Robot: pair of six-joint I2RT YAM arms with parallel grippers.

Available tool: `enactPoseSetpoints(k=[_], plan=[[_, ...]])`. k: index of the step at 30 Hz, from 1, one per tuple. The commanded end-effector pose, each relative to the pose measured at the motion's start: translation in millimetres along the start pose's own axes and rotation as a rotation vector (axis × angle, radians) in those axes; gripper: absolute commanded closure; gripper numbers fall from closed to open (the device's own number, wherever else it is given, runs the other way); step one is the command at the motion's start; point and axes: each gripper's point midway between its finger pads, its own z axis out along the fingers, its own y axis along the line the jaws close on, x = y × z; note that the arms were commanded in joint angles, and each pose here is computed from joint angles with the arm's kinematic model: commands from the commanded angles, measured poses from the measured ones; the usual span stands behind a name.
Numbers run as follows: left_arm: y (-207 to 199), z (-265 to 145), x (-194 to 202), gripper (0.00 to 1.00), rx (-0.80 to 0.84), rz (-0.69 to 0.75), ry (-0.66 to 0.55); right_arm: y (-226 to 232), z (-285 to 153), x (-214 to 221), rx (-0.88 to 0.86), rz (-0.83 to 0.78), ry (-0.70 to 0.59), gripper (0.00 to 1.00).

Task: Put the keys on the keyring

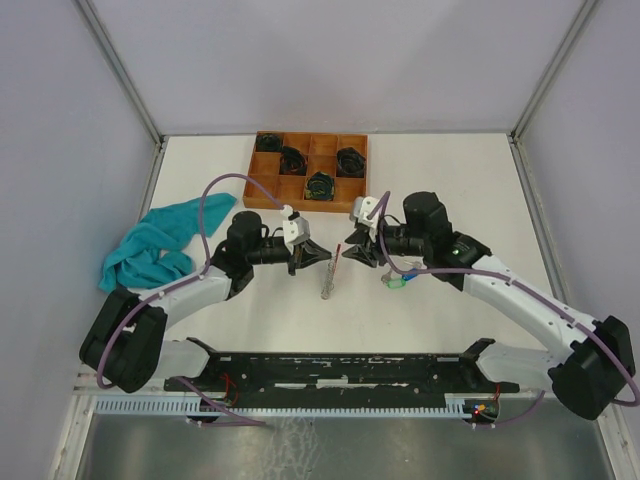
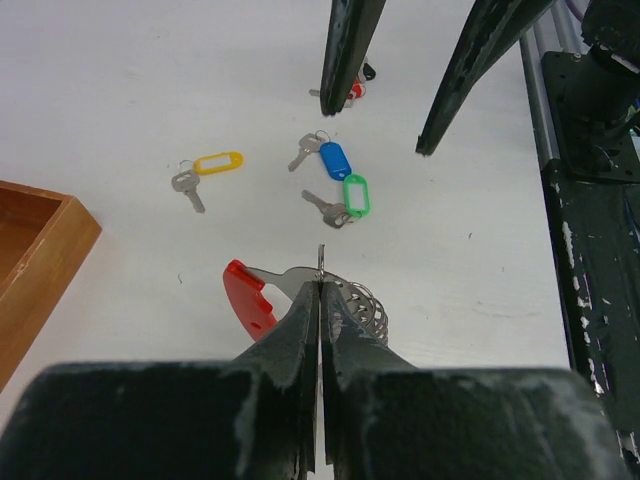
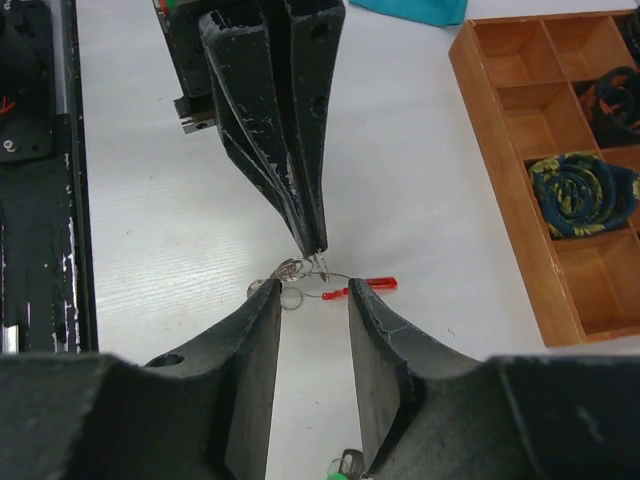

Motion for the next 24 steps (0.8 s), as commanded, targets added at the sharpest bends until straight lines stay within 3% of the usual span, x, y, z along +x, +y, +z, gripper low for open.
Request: enactPoseSetpoints(k=[1,7,10,24], plan=[[7.4,-2.3,-20.1,0.97,-0.028,0.101,-0.029,-16.3,-15.5,-10.2,0.168,0.091,-0.041,0.58],[5.9,-3.6,-23.5,0.97,-0.029,0.103,-0.034,-28.4,-29.1,-7.0,0.309,0.233,-0.036,0.45],[6.0,-3.3,-25.8,0.97,-0.030,0.095,-0.037,-31.7,-29.9,-9.9,0.311,0.195,-0.026,0.41],[5.8,-1.1,-27.6,0.97,-0.054,0.071,-0.057,-33.0,4.1,7.4,0.255,0.101,-0.074,0.49]])
